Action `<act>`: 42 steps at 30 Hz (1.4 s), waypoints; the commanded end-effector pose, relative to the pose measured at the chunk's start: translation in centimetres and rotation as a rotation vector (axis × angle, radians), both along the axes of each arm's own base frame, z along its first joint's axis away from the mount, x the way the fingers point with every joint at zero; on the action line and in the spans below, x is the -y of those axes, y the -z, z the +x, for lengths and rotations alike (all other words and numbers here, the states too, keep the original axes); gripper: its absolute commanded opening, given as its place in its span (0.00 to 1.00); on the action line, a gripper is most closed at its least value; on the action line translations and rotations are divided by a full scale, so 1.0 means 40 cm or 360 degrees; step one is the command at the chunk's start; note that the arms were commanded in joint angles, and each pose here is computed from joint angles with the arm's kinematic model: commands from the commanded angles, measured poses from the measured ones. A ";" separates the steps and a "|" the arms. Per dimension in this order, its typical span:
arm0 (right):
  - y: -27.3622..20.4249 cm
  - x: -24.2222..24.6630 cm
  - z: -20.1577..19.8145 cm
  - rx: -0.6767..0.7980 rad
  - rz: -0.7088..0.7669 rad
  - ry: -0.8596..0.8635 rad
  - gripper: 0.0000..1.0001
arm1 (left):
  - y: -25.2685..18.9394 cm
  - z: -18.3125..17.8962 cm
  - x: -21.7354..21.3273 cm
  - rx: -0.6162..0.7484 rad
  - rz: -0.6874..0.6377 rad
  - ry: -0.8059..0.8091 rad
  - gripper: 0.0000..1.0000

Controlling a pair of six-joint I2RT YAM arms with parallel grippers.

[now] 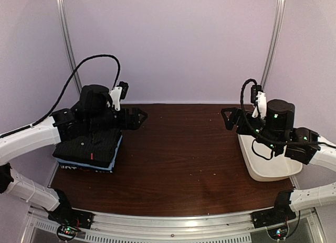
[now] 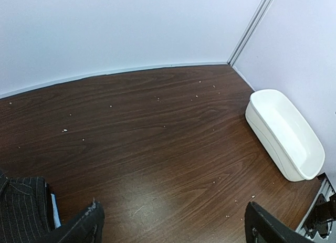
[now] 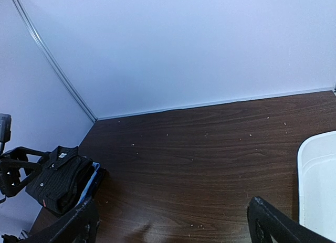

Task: Fold and stack the long sleeve shirts
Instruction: Reset both arms

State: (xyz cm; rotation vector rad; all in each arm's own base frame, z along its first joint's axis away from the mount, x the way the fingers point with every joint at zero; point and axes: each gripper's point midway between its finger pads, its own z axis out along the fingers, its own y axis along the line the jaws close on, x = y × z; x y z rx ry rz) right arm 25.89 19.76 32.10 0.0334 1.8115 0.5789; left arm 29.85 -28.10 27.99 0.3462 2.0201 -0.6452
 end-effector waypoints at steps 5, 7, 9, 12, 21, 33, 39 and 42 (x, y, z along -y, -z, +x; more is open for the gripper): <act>0.013 0.019 0.010 -0.0001 -0.0070 0.0063 1.00 | -0.050 0.007 0.008 0.0092 -0.0077 -0.0008 0.94; 0.014 0.021 0.010 0.0000 -0.0071 0.0069 1.00 | -0.048 0.008 0.011 0.0090 -0.0072 -0.0003 0.94; 0.013 0.022 0.009 0.0002 -0.0072 0.0070 1.00 | -0.047 0.009 0.013 0.0086 -0.0074 0.0001 0.94; 0.016 0.022 0.009 -0.0001 -0.0073 0.0072 1.00 | -0.044 0.010 0.017 0.0080 -0.0074 0.0007 0.95; 0.020 0.021 0.011 0.0000 -0.0066 0.0072 1.00 | -0.037 0.011 0.018 0.0074 -0.0063 0.0008 0.94; 0.027 0.021 0.011 -0.0004 -0.0075 0.0074 1.00 | -0.031 0.012 0.021 0.0065 -0.0060 0.0012 0.95; 0.029 0.021 0.012 -0.0007 -0.0079 0.0077 1.00 | -0.028 0.013 0.024 0.0061 -0.0059 0.0016 0.94; 0.031 0.019 0.012 -0.0009 -0.0081 0.0073 1.00 | -0.028 0.013 0.024 0.0060 -0.0059 0.0017 0.94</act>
